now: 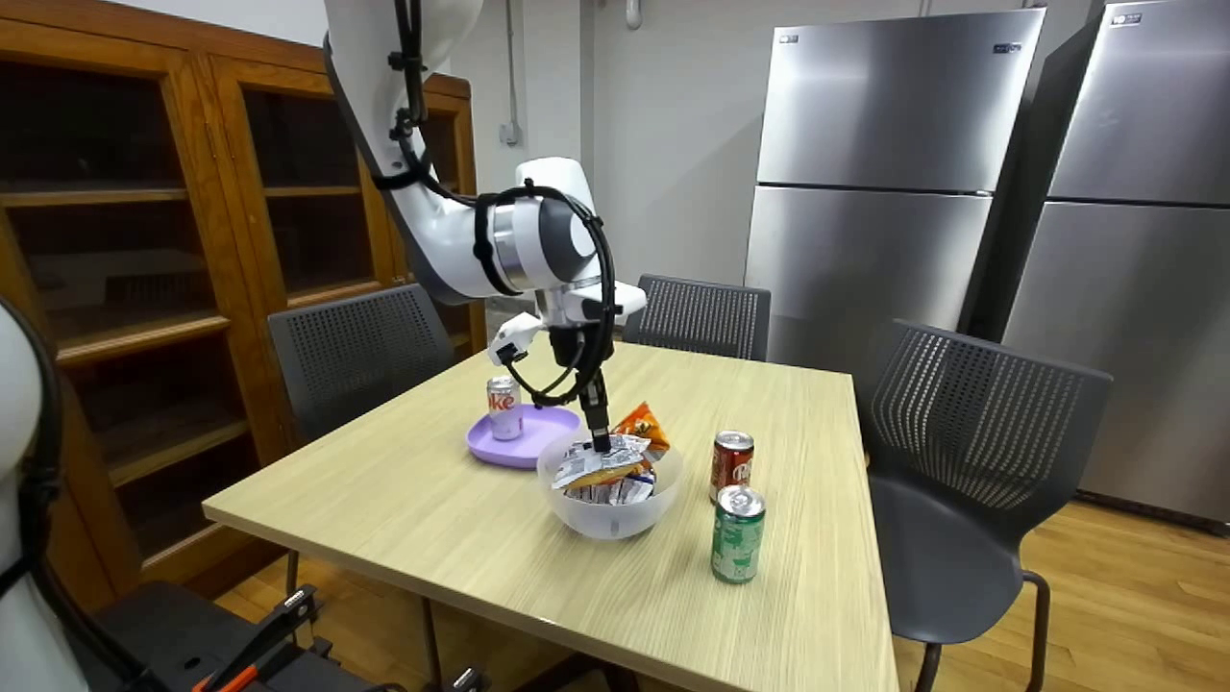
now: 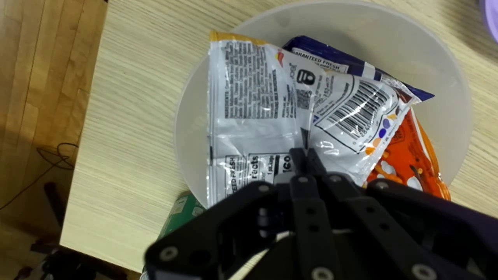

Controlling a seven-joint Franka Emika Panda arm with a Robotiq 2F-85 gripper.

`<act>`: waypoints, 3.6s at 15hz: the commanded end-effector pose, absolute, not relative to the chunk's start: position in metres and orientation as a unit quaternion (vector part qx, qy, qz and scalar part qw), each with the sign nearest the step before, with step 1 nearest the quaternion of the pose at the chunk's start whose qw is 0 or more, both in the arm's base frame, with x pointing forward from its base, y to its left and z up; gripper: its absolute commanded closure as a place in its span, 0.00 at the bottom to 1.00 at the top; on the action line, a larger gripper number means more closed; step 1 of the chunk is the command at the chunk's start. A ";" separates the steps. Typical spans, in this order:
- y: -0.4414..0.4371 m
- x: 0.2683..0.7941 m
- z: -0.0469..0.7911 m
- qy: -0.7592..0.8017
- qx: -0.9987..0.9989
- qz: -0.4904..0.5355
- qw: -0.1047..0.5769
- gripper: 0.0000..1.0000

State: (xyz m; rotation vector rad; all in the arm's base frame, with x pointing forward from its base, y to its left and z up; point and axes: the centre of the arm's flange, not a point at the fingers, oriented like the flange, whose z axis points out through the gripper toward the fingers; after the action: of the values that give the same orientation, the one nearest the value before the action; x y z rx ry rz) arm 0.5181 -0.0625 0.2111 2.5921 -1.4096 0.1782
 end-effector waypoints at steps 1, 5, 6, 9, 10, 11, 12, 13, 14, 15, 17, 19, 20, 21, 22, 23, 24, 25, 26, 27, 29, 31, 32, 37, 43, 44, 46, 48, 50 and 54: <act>-0.063 0.525 0.213 -0.469 0.876 0.049 0.096 1.00; -0.064 0.523 0.217 -0.470 0.877 0.050 0.093 0.60; -0.065 0.522 0.220 -0.469 0.877 0.052 0.091 0.52; -0.065 0.521 0.227 -0.469 0.877 0.058 0.084 0.30; -0.065 0.521 0.230 -0.469 0.877 0.060 0.081 0.21; -0.065 0.522 0.232 -0.468 0.878 0.062 0.079 0.15; -0.064 0.524 0.234 -0.468 0.878 0.064 0.078 0.06; -0.064 0.525 0.237 -0.468 0.878 0.066 0.075 0.01; -0.064 0.527 0.241 -0.468 0.878 0.069 0.072 0.00; -0.065 0.529 0.244 -0.468 0.878 0.073 0.069 0.00; -0.067 0.534 0.250 -0.470 0.877 0.079 0.064 0.00; -0.071 0.541 0.254 -0.475 0.874 0.085 0.061 0.00; -0.073 0.544 0.256 -0.478 0.872 0.087 0.059 0.00; -0.076 0.549 0.257 -0.481 0.870 0.090 0.058 0.00; -0.079 0.552 0.259 -0.484 0.869 0.092 0.057 0.00; -0.083 0.556 0.261 -0.487 0.867 0.095 0.055 0.00; -0.087 0.560 0.263 -0.489 0.865 0.098 0.054 0.00; -0.092 0.565 0.265 -0.491 0.864 0.100 0.053 0.00; -0.099 0.569 0.265 -0.493 0.862 0.102 0.052 0.00; -0.105 0.574 0.266 -0.495 0.861 0.104 0.052 0.00; -0.119 0.584 0.264 -0.499 0.859 0.105 0.051 0.00; -0.134 0.594 0.260 -0.503 0.856 0.106 0.051 0.00; -0.142 0.599 0.257 -0.504 0.856 0.104 0.049 0.00; -0.179 0.624 0.238 -0.512 0.851 0.101 0.047 0.00; -0.206 0.641 0.216 -0.518 0.849 0.088 0.057 0.00; -0.209 0.642 0.214 -0.519 0.849 0.086 0.058 0.00; -0.212 0.645 0.211 -0.520 0.848 0.083 0.062 0.00; -0.215 0.647 0.209 -0.521 0.847 0.079 0.066 0.00; -0.218 0.648 0.205 -0.523 0.846 0.073 0.070 0.00; -0.222 0.648 0.200 -0.526 0.844 0.062 0.077 0.00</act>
State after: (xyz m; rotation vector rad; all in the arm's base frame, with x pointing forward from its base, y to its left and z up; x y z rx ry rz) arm 0.6381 -0.2131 0.1993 2.5244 -1.5855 0.2309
